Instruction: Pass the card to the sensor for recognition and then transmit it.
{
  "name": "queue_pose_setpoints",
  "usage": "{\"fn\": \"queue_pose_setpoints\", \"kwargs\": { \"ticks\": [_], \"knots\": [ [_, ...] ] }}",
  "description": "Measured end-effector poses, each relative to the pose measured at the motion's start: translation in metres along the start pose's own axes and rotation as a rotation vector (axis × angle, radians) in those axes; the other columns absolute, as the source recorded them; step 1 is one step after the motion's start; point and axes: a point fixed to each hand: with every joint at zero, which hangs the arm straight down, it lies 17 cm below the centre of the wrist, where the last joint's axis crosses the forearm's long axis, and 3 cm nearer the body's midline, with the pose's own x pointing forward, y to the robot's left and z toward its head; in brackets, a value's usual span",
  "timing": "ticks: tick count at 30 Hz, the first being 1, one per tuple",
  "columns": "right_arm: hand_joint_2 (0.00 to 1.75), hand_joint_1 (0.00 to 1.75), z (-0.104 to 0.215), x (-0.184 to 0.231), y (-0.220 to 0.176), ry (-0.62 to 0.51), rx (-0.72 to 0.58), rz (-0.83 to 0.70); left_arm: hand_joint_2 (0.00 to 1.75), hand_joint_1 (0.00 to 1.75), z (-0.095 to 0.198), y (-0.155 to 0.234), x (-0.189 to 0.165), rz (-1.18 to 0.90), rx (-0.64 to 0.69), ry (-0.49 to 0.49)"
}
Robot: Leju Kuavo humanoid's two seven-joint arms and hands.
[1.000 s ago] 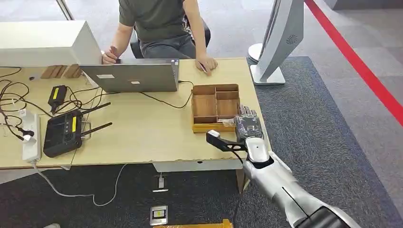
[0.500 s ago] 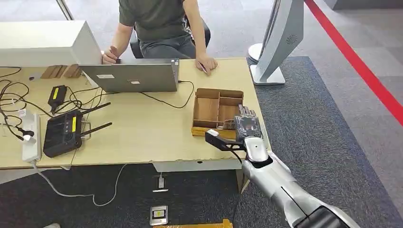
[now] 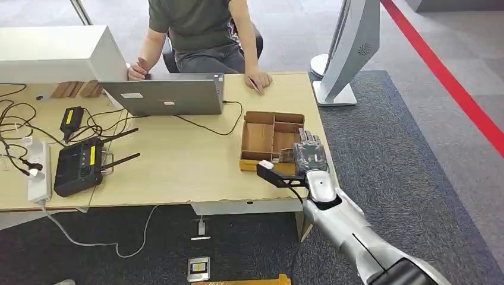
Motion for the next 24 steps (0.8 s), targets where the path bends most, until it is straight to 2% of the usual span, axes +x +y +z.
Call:
{"fn": "queue_pose_setpoints", "kwargs": {
  "ticks": [13,24],
  "knots": [
    [1.75,1.75,-0.012,0.008,-0.052,-0.032,-0.1,0.04,0.0,0.0,0.0,0.0,0.0,0.001,0.0,0.0],
    [1.75,1.75,-0.016,0.011,-0.07,-0.045,-0.139,0.032,0.0,0.0,0.0,0.0,0.0,0.0,0.0,0.0]
  ]
}}
